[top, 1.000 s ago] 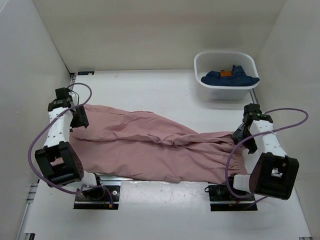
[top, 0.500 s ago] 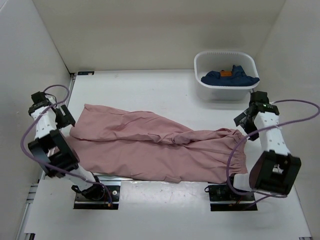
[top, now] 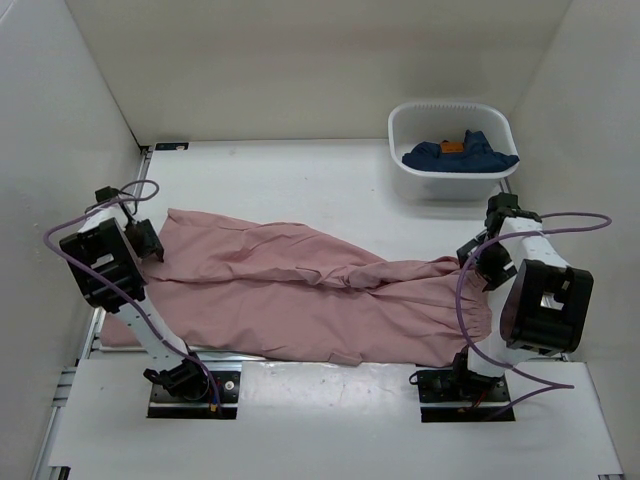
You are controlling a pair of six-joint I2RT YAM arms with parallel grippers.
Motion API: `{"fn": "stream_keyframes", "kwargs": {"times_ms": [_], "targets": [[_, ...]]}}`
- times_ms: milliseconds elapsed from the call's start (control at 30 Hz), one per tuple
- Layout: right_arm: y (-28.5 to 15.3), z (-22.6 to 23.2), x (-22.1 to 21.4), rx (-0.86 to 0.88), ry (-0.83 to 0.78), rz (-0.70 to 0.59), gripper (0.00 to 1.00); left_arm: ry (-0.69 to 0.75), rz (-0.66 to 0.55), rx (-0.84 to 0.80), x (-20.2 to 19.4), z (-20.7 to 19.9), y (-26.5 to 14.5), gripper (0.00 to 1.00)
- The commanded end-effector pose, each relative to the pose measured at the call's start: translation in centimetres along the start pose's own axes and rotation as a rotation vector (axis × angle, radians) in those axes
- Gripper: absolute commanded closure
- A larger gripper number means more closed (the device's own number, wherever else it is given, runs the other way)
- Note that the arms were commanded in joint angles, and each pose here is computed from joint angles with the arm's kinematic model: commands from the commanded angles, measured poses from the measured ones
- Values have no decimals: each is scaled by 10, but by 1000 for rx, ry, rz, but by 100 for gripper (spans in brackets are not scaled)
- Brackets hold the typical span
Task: Fold and stack the trousers
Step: Fold the trousers
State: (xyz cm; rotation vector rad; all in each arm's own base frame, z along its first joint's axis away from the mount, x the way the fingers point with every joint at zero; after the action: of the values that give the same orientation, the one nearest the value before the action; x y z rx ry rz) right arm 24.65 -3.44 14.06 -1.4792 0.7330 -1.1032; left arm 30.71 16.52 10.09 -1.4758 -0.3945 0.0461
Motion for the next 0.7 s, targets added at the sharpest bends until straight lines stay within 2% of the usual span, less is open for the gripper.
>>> {"fn": "stream_keyframes", "kwargs": {"times_ms": [0, 100, 133, 167, 233, 267, 367, 400, 467, 567, 667], "targets": [[2, 0, -1, 4, 9, 15, 17, -6, -21, 15, -6, 2, -15, 37], [6, 2, -4, 0, 5, 53, 18, -6, -19, 15, -7, 1, -18, 59], [8, 4, -4, 8, 5, 59, 23, -6, -19, 15, -7, 1, -18, 79], [14, 5, -6, -7, 2, 80, 28, -6, -19, 15, -7, 1, -18, 86], [22, 10, -4, -16, 0, 86, 39, -6, -30, 17, -3, 2, -22, 86], [23, 12, -3, -18, 0, 88, 57, -6, -30, 17, -1, 3, -24, 86], [25, 14, 5, -38, -28, 43, 88, -6, -102, 32, 14, 6, -48, 86], [20, 17, 10, -38, -35, 22, 93, -7, -145, 54, 25, 9, -61, 86], [1, 20, 20, 14, -54, -46, 100, -17, -202, 82, 34, 16, -85, 86], [-42, 17, 32, 151, -72, -167, 100, -41, -286, 120, 46, 27, -130, 86], [-87, 4, 35, 285, -52, -294, 100, -75, -330, 158, 39, 39, -168, 86]]}}
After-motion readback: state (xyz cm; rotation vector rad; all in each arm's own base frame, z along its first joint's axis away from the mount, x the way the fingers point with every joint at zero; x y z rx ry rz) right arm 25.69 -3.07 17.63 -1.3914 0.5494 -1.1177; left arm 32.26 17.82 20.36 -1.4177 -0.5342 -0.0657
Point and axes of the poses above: each gripper's point midway between its finger pads, its own y axis out along the fingers, its own z axis along the line the jaws close on, x = y × z, the point moved 9 cm from there along -y, back along the fingers, and after that the axes turned 12 degrees about y, right-handed, at the moved point
